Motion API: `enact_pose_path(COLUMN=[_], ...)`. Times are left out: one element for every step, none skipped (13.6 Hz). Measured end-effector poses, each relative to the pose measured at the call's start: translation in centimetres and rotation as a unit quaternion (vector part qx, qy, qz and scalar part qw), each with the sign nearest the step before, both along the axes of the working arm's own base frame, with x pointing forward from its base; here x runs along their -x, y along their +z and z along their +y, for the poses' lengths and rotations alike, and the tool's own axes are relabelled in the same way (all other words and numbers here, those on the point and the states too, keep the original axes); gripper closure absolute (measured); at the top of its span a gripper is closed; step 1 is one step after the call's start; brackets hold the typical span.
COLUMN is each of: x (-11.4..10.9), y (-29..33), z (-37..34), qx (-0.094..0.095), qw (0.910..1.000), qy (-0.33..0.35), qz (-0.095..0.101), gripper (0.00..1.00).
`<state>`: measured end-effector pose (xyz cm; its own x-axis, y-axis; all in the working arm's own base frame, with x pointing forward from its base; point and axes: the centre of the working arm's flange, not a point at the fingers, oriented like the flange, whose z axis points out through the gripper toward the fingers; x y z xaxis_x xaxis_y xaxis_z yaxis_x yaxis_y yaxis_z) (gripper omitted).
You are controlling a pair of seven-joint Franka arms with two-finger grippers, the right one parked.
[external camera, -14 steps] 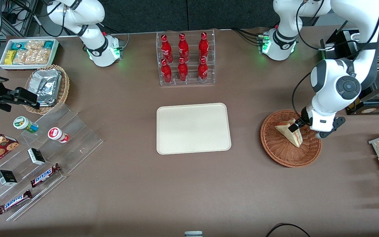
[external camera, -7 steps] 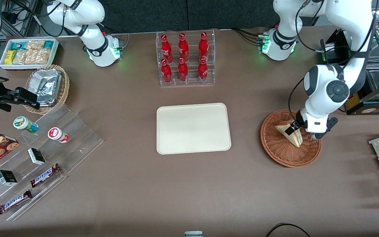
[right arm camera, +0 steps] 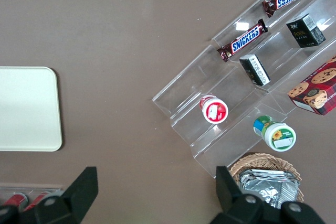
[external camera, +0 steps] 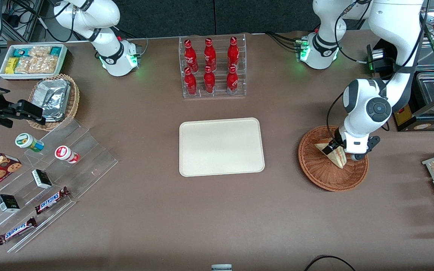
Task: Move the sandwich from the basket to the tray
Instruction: 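Lower the left gripper and close it on the sandwich's crust edge, then lift the sandwich and carry it with the left gripper over the tray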
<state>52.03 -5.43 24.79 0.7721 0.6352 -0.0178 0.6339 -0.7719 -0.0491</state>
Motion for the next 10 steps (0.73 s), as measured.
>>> enact_pose_path(x=[0.0, 0.0, 0.0, 0.0, 0.0, -0.1, -0.2, -0.3, -0.3, -0.5], y=[-0.1, -0.1, -0.1, 0.0, 0.0, 0.2, 0.4, 1.0, 1.9, 3.2], z=[0.0, 0.0, 0.0, 0.0, 0.0, 0.0, 0.0, 0.0, 0.0, -0.1], qx=[0.0, 0.0, 0.0, 0.0, 0.0, 0.0, 0.001, 0.0, 0.0, -0.002], qw=[1.0, 1.0, 1.0, 1.0, 1.0, 1.0, 1.0, 1.0, 1.0, 0.9999], qy=[0.0, 0.0, 0.0, 0.0, 0.0, 0.0, 0.0, 0.0, 0.0, -0.001], qz=[0.001, 0.001, 0.0, 0.0, -0.001, -0.003, -0.004, -0.002, 0.004, 0.015], gripper=[0.22, 0.33, 0.45, 0.54, 0.63, 0.7, 0.76, 0.82, 0.82, 0.82])
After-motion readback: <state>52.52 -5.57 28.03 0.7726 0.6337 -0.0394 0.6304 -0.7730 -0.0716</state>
